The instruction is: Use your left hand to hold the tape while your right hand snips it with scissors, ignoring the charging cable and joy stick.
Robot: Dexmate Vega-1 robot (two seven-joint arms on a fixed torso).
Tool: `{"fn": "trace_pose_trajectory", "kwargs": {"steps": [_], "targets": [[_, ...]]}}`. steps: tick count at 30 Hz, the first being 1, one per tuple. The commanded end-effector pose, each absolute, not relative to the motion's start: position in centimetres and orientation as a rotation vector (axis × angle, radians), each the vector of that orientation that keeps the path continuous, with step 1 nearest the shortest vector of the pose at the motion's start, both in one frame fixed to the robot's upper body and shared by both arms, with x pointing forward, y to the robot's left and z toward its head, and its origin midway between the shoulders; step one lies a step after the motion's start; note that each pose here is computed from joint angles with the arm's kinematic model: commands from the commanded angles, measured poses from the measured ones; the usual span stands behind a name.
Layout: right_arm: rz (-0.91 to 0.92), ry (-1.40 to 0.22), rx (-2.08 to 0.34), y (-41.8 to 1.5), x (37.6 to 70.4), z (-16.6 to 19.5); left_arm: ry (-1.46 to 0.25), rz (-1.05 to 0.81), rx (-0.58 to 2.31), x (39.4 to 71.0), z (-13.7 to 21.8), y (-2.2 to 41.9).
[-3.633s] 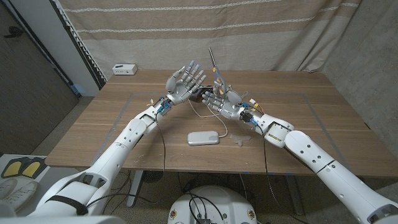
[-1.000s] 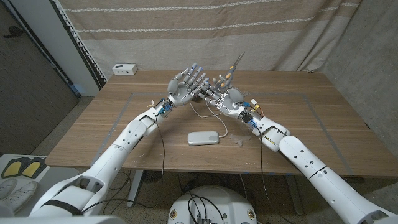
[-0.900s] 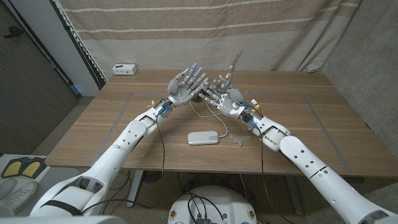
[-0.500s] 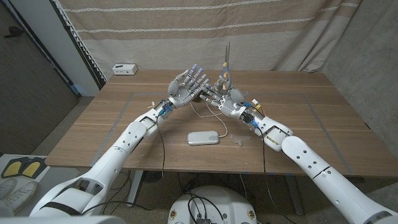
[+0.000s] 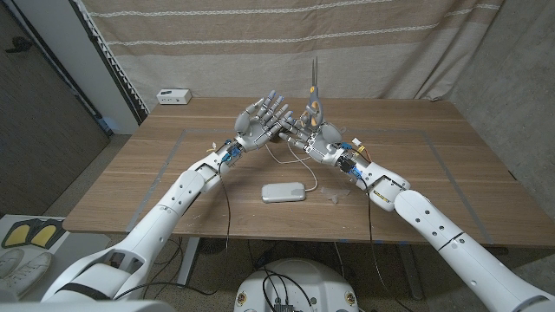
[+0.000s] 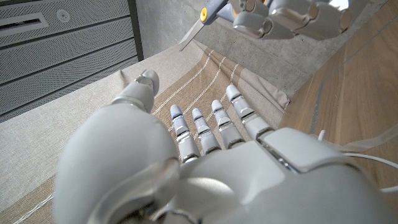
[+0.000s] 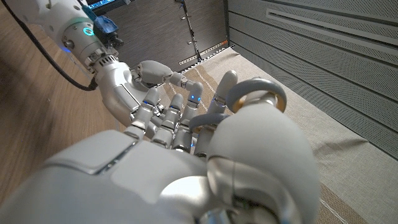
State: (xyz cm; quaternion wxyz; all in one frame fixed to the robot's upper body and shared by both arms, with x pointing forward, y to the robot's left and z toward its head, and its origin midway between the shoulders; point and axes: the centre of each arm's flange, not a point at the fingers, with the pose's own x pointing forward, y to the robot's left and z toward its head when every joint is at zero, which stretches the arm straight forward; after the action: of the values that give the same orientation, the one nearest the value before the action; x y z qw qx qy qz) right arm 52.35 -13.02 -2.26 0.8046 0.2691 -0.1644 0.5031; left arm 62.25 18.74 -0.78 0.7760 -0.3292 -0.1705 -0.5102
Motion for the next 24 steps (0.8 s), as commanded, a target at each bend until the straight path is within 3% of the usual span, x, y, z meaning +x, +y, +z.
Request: {"fn": "trace_pose_trajectory", "kwargs": {"steps": [1,24], "targets": [[1.112,-0.374,0.549,-12.98,52.12,-1.95,-0.369,-1.098,-0.715,62.15,-1.03,18.88],[1.185,-0.405,0.468,-12.72,52.34,-1.34,-0.359,-1.086,-0.715,62.53,-1.27,19.5]]}}
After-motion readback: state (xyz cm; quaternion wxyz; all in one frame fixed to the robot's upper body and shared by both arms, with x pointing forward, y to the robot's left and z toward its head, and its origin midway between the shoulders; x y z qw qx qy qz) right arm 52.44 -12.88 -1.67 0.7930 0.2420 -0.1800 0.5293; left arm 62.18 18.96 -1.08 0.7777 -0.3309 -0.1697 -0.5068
